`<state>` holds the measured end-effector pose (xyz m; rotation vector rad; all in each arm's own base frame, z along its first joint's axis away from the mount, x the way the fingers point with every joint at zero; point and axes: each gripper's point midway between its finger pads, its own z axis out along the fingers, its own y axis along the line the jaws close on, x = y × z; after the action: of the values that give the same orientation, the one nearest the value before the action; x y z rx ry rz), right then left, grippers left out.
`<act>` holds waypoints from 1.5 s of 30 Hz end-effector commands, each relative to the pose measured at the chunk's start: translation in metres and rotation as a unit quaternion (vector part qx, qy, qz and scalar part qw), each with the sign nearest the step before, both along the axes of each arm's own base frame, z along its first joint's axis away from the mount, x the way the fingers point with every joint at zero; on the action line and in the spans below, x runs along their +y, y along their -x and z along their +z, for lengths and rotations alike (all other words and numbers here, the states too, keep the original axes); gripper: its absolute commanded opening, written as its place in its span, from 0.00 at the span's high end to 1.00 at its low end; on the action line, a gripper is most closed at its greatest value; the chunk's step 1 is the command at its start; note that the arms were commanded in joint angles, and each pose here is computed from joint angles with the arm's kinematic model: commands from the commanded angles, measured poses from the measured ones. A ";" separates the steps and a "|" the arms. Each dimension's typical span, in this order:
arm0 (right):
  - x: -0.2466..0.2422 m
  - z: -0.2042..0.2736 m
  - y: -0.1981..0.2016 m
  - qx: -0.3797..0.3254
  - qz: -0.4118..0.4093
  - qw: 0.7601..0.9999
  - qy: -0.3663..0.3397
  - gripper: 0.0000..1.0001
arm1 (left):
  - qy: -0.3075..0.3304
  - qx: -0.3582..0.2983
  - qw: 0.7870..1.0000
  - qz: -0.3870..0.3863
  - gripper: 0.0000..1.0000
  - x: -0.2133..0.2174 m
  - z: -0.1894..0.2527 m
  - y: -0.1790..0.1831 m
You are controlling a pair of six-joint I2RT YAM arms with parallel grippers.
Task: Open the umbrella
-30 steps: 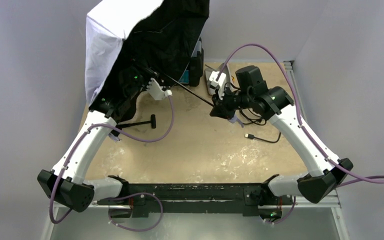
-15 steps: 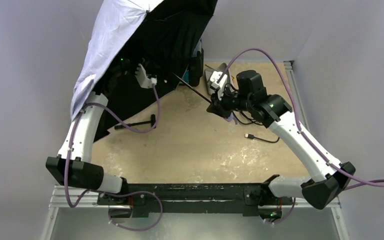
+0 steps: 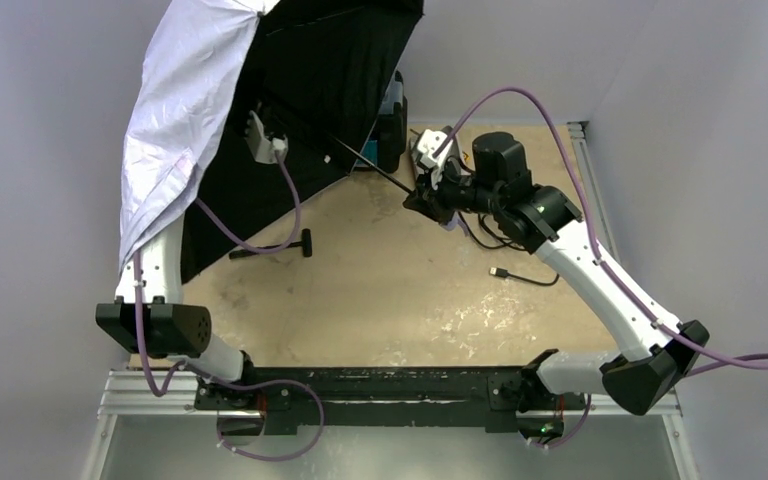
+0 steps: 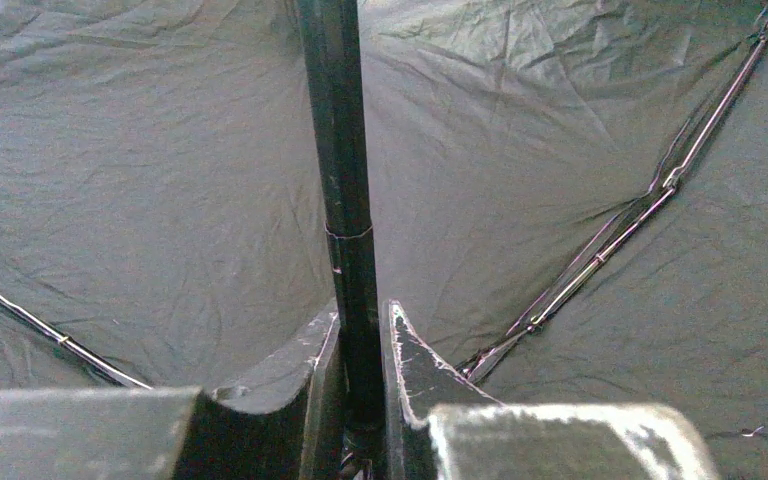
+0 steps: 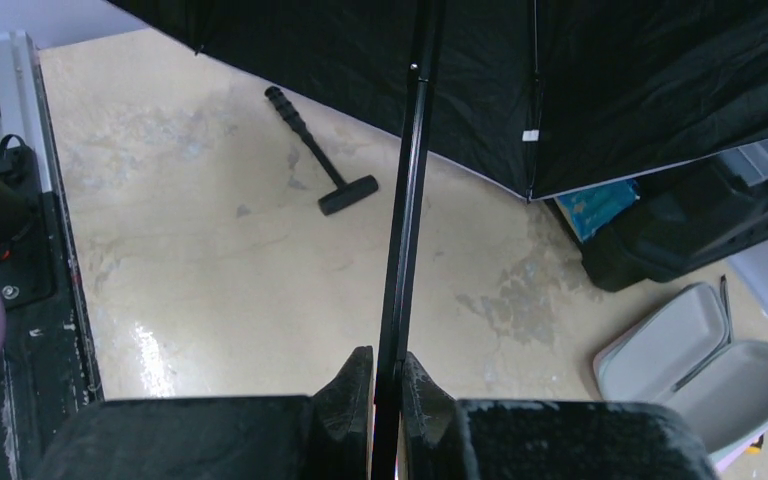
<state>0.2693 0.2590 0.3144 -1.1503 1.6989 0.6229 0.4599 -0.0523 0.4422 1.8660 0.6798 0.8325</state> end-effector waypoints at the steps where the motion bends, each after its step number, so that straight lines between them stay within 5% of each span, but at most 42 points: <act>1: -0.036 -0.018 0.105 0.084 0.151 0.983 0.057 1.00 | -0.213 -0.223 0.761 0.571 0.94 0.320 0.133 0.076; 6: -0.018 0.001 0.094 0.072 0.164 0.984 0.024 1.00 | -0.173 -0.248 0.830 0.469 0.91 0.251 0.119 0.072; 11: 0.002 0.020 0.086 0.072 0.182 0.981 -0.013 1.00 | -0.110 -0.229 0.910 0.329 0.60 0.154 0.083 0.080; 14: 0.011 0.033 0.084 0.067 0.189 0.979 -0.033 1.00 | -0.105 -0.208 0.930 0.283 0.47 0.119 0.050 0.081; 27: 0.024 0.043 0.088 0.067 0.184 0.978 -0.066 1.00 | -0.043 -0.087 0.990 0.103 0.22 0.005 -0.027 0.108; 36: 0.024 0.046 0.084 0.063 0.168 0.981 -0.076 1.00 | -0.022 0.014 1.000 0.009 0.41 -0.036 -0.051 0.154; 40: 0.020 0.047 0.089 0.064 0.168 0.981 -0.077 1.00 | -0.040 0.016 0.990 0.134 0.48 0.006 -0.060 0.137; 45: 0.013 0.045 0.089 0.072 0.138 0.985 -0.075 1.00 | -0.047 -0.029 0.949 0.309 0.47 0.080 -0.043 0.115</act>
<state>0.1891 0.2704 0.3194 -1.2815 1.7760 0.9994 0.3287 -0.0385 0.3897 1.8704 0.9503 1.0708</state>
